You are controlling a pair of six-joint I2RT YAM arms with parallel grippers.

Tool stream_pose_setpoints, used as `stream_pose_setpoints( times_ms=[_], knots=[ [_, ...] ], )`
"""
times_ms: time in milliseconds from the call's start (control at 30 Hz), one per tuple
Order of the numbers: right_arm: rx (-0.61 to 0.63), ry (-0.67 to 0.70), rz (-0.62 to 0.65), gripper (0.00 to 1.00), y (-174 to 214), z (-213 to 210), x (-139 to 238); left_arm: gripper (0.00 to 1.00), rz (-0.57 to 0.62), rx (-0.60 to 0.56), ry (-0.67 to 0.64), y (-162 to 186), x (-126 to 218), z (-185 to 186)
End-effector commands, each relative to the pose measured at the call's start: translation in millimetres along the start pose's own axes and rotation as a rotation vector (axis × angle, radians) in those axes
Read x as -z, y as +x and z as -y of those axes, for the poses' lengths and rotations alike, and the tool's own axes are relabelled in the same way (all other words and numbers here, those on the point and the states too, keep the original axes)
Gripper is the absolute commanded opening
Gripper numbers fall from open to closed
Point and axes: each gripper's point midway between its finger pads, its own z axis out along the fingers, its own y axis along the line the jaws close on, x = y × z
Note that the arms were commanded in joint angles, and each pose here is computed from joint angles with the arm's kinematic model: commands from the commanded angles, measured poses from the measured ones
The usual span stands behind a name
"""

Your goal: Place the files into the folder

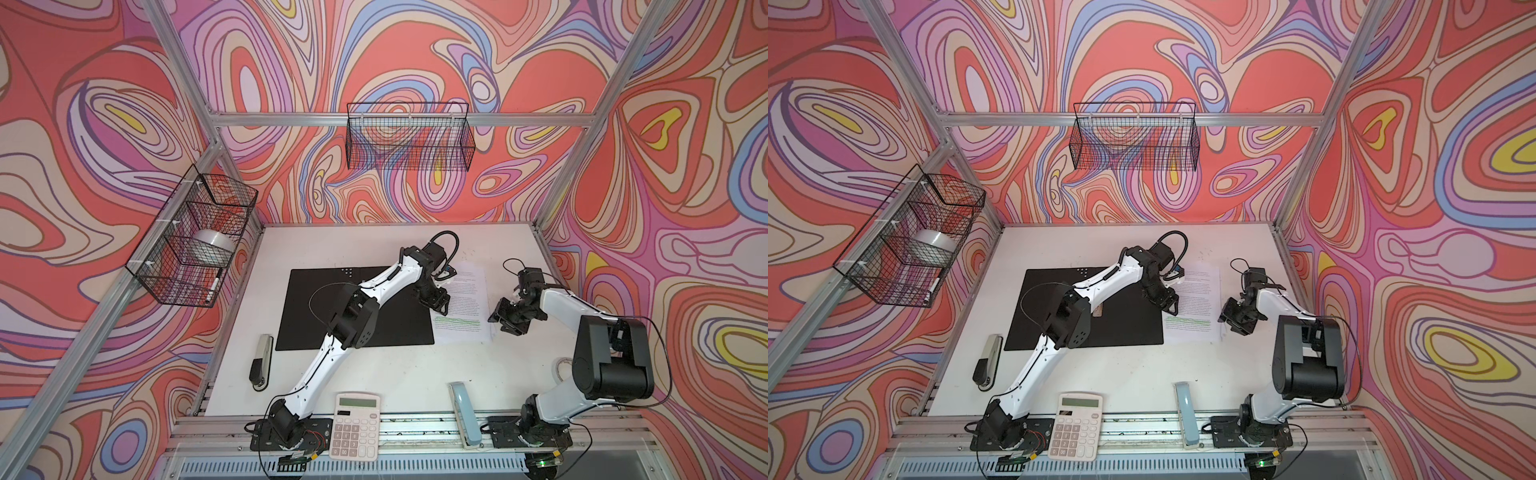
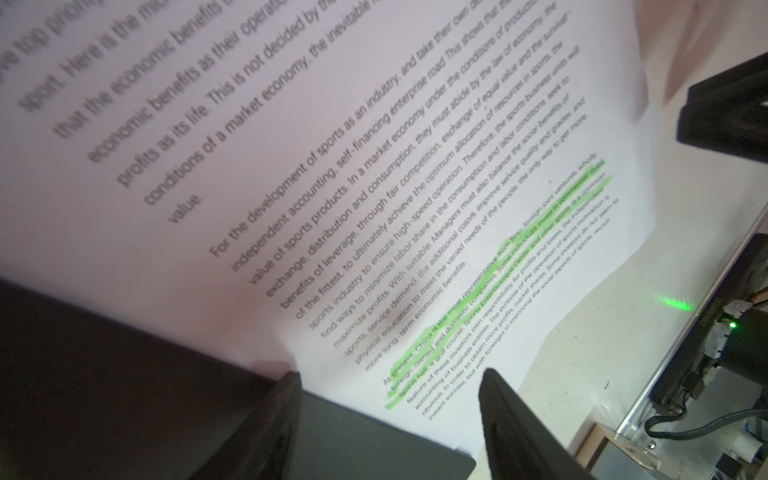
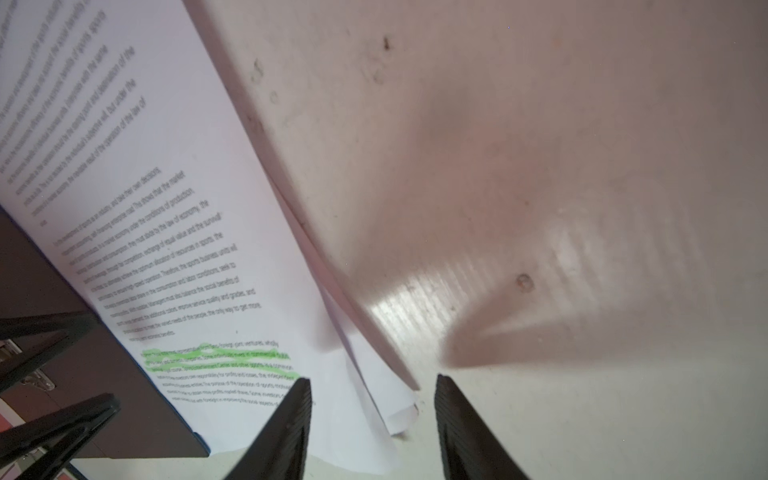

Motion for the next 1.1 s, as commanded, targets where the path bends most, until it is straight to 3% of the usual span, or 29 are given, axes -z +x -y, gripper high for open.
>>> stream_pose_setpoints(
  times_ms=[0, 500, 733, 1000, 1067],
  knots=[
    [0.012, 0.012, -0.012, 0.51, 2.4, 6.4, -7.1, 0.69, -0.058, 0.02, 0.023, 10.3, -20.6, 0.0],
    [0.022, -0.133, -0.099, 0.5, 15.1, -14.5, -19.0, 0.69, -0.136, 0.056, 0.092, 24.5, -50.1, -0.4],
    [0.017, -0.156, -0.032, 0.47, 7.3, -22.2, -3.1, 0.69, -0.141, 0.055, 0.113, 25.6, -51.1, 2.4],
    [0.0, -0.213, 0.041, 0.34, -0.3, -35.6, 16.9, 0.69, -0.126, 0.036, 0.141, 22.1, -41.5, 11.2],
    [0.001, -0.214, 0.047, 0.26, -1.0, -36.6, 19.7, 0.69, -0.121, 0.031, 0.147, 21.4, -38.1, 13.0]
  ],
)
